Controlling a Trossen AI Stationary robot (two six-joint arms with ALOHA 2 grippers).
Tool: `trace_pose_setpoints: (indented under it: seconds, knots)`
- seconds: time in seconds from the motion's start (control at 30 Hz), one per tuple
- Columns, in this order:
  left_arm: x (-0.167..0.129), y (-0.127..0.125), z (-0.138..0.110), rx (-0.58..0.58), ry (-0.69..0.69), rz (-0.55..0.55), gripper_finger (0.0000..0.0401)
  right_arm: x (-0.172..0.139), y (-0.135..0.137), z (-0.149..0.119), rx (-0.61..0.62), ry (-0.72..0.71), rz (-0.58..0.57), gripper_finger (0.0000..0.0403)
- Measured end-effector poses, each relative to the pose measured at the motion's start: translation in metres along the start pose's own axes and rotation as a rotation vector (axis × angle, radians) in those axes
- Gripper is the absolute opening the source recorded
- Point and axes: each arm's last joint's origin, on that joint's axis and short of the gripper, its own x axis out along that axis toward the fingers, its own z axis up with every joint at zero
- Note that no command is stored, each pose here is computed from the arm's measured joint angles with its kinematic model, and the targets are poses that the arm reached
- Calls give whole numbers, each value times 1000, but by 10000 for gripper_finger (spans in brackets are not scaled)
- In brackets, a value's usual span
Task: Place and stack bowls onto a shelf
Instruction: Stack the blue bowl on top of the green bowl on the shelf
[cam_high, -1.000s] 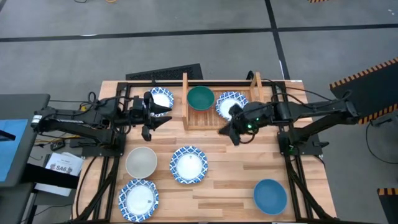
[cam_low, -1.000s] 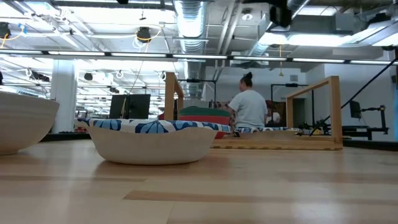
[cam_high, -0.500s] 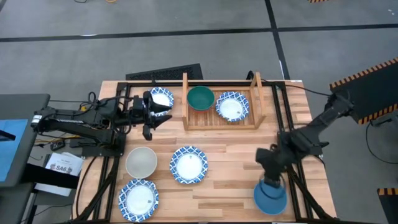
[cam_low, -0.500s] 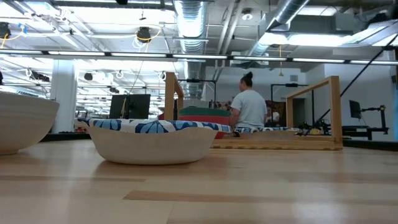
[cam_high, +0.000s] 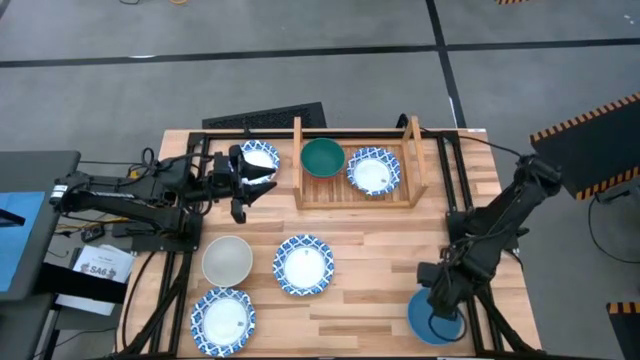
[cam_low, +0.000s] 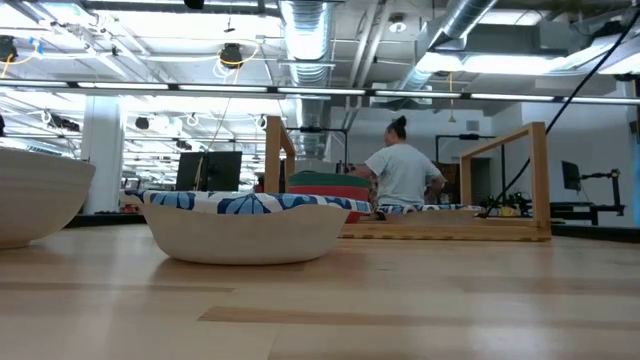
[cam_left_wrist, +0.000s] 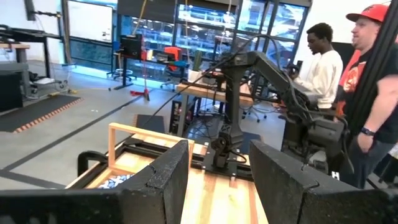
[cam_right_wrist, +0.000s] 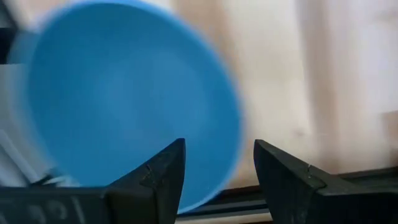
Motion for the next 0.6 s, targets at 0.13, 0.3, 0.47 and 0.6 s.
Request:
trace_pose_setpoints:
  seconds: [0.13, 0.3, 0.47, 0.6]
  knots:
    - [0, 0, 0, -4, 3, 8, 153, 7, -4, 2, -2, 2, -65, 214]
    - [0, 0, 0, -5, 3, 8, 153, 16, 2, 5, -62, 1, -71, 214]
    - [0, 0, 0, -6, 3, 8, 153, 33, 6, 10, -75, 30, -124, 214]
    - [0, 0, 0, -8, 3, 8, 153, 41, 8, 15, -46, 37, -138, 205]
